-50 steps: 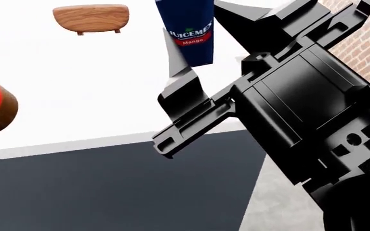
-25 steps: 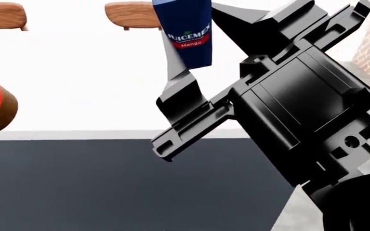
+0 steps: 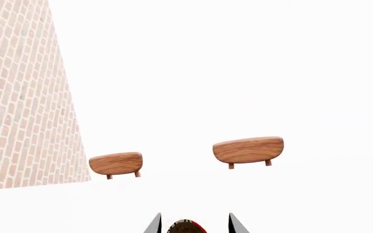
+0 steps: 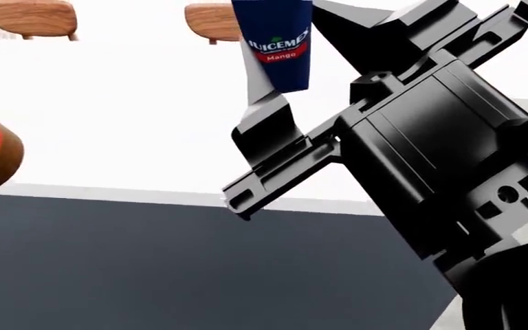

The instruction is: Move the drinks to the dining counter.

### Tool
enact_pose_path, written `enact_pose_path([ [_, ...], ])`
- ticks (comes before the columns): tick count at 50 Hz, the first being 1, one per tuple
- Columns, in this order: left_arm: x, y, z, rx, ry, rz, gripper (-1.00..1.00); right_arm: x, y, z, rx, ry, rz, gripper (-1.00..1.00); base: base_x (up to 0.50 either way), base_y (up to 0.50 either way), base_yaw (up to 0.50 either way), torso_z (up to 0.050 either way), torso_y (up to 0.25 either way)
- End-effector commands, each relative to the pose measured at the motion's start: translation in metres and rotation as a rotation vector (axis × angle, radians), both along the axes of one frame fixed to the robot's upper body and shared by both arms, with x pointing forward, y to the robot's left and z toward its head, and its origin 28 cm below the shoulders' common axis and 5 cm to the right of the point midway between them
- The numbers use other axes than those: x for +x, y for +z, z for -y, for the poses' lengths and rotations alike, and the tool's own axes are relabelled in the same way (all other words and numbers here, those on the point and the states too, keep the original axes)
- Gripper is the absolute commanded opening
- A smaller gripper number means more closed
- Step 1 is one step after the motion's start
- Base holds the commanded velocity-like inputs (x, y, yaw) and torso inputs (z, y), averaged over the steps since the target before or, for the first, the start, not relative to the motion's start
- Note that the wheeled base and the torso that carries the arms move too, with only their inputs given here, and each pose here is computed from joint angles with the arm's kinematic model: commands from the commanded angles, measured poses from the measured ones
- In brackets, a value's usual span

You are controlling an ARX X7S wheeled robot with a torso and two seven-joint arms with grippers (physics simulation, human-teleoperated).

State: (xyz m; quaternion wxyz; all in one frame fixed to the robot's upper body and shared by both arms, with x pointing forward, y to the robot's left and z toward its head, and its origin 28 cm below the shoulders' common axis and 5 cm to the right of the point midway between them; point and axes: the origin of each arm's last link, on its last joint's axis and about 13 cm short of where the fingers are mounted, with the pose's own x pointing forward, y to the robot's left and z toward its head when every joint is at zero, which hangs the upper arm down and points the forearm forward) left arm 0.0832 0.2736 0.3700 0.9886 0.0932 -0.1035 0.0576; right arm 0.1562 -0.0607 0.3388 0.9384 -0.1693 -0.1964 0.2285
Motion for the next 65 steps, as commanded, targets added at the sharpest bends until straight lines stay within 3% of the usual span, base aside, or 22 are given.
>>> enact_pose_path([
  [1, -0.0003, 0.0013, 0.0006, -0.008, 0.002, 0.013, -1.0, 0.0006, 0.0022, 0.0007, 0.011, -0.006, 0.02, -1.0, 0.1, 0.34, 0.0, 0.0, 0.0],
  [21, -0.0004, 0.0012, 0.0002, -0.009, 0.003, 0.012, -1.0, 0.0009, 0.0009, 0.0006, -0.005, -0.019, 0.031, -1.0, 0.08, 0.34, 0.0, 0.0, 0.002],
  [65, -0.0003, 0.001, 0.0003, -0.011, 0.003, 0.013, -1.0, -0.0003, 0.0, 0.0004, 0.004, 0.009, 0.016, -1.0, -0.16, 0.26, 0.0, 0.0, 0.001],
])
